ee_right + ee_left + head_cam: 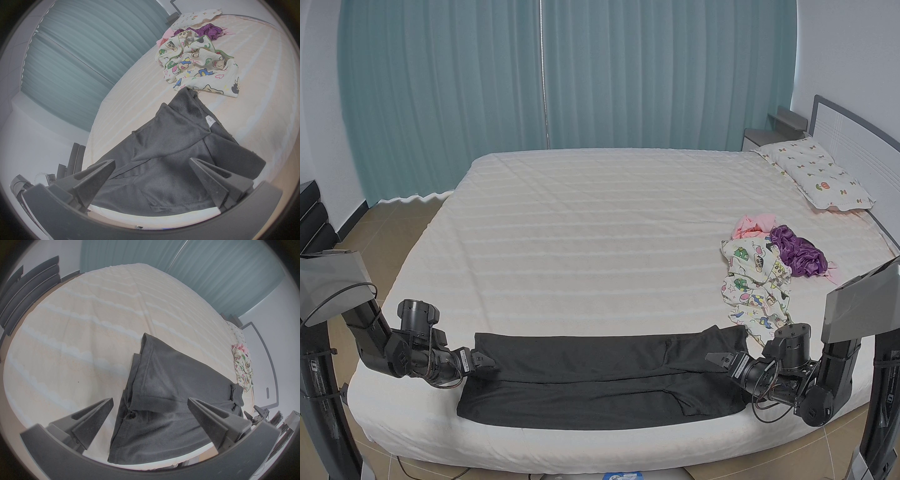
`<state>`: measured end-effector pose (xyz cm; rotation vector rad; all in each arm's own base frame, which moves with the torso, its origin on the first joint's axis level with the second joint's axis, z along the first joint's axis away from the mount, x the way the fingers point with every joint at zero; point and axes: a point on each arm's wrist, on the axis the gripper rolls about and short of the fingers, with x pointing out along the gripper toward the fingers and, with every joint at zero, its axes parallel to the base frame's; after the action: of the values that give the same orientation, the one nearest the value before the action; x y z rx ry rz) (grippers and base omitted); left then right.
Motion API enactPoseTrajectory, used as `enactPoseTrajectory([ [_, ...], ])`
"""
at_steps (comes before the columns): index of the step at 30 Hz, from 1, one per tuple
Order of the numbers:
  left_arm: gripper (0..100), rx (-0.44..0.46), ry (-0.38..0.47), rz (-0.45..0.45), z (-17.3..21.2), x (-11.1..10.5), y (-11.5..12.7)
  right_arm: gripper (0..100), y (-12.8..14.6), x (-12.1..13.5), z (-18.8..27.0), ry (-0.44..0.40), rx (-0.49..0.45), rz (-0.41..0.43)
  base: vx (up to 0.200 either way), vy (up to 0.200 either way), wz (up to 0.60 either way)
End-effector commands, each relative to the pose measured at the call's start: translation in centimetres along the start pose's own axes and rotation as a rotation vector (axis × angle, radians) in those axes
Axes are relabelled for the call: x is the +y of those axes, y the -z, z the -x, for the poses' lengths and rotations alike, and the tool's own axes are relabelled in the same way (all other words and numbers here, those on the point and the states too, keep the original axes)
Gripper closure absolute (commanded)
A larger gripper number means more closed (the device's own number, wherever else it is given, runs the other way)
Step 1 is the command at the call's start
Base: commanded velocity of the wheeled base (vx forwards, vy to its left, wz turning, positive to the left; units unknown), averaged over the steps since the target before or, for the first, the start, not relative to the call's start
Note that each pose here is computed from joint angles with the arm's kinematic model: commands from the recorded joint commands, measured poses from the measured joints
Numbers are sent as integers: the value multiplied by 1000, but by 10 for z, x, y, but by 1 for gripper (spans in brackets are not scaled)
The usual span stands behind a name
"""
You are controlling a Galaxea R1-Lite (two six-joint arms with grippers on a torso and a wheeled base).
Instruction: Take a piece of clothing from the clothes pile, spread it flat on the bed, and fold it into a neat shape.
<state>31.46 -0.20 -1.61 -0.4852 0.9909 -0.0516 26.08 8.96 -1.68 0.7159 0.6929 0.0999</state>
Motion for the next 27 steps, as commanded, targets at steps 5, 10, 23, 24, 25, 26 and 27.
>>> enactPoseTrajectory([
  [5,0,-21,4,-1,1,1,-3,0,0,0,0,-2,-1,0,-120,0,0],
  [10,0,-44,11,-4,2,0,-4,0,0,0,0,-2,-1,0,0,0,0],
  [23,0,-56,17,23,2,-1,-8,0,0,0,0,-2,-1,0,0,0,0],
  [24,0,-61,20,35,1,-2,-9,0,0,0,0,-2,-1,0,0,0,0],
  [25,0,-66,25,49,1,-4,-10,0,0,0,0,-2,-1,0,0,0,0],
  [26,0,-73,30,56,1,-5,-13,0,0,0,0,-1,-2,0,0,0,0],
  [27,0,-78,30,61,1,-5,-14,0,0,0,0,-2,-1,0,0,0,0],
])
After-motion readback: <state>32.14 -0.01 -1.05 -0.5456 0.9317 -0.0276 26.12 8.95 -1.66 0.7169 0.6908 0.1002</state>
